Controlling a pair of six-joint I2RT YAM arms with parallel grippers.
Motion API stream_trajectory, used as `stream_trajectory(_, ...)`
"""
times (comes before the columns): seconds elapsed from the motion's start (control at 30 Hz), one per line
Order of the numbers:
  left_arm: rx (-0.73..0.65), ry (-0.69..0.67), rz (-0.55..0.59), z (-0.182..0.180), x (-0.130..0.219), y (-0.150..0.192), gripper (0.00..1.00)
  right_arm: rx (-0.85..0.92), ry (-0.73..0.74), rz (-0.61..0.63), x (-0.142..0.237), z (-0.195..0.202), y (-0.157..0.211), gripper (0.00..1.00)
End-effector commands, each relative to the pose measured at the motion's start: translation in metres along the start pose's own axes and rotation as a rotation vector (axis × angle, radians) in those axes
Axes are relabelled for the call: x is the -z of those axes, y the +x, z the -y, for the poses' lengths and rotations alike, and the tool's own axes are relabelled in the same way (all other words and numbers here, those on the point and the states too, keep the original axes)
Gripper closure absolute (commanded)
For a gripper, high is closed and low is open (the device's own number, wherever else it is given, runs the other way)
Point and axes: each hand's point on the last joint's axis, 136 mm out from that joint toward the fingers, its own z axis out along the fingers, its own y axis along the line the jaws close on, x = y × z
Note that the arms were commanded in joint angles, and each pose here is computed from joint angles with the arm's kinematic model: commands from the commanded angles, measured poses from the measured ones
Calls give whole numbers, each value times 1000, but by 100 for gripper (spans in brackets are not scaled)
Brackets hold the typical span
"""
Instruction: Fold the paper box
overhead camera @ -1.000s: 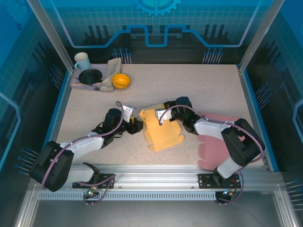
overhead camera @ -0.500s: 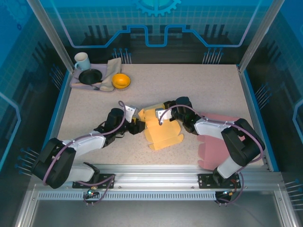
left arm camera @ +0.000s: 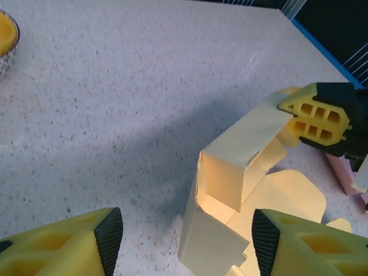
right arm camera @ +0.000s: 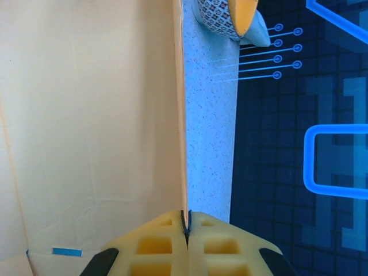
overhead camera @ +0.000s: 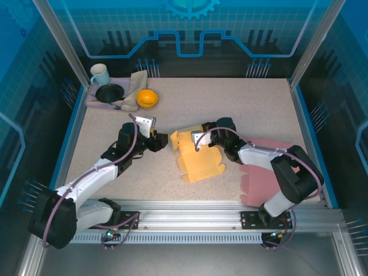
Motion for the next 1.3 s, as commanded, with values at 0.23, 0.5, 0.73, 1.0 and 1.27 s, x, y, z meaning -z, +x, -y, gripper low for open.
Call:
stream_trajectory(0.23, 34, -6, -123, -15, -29, 46, 40, -20, 24, -6, 9, 8, 6, 100)
stream_trajectory(0.5, -44, 96, -154, -1, -41, 49, 40, -19, 6, -11, 9, 4, 8, 100)
stream_trajectory(0.73, -27, 185, -184, 10, -55, 55, 43, -18, 4, -14, 8, 4, 9, 100)
stream_trajectory(1.0, -19, 213, -195, 16, -67, 54, 46, -22, -7, -20, 7, -1, 10, 100)
stream_trajectory(1.27, -26, 225, -229, 25, -75, 69, 47, -22, -4, -26, 6, 0, 12, 100)
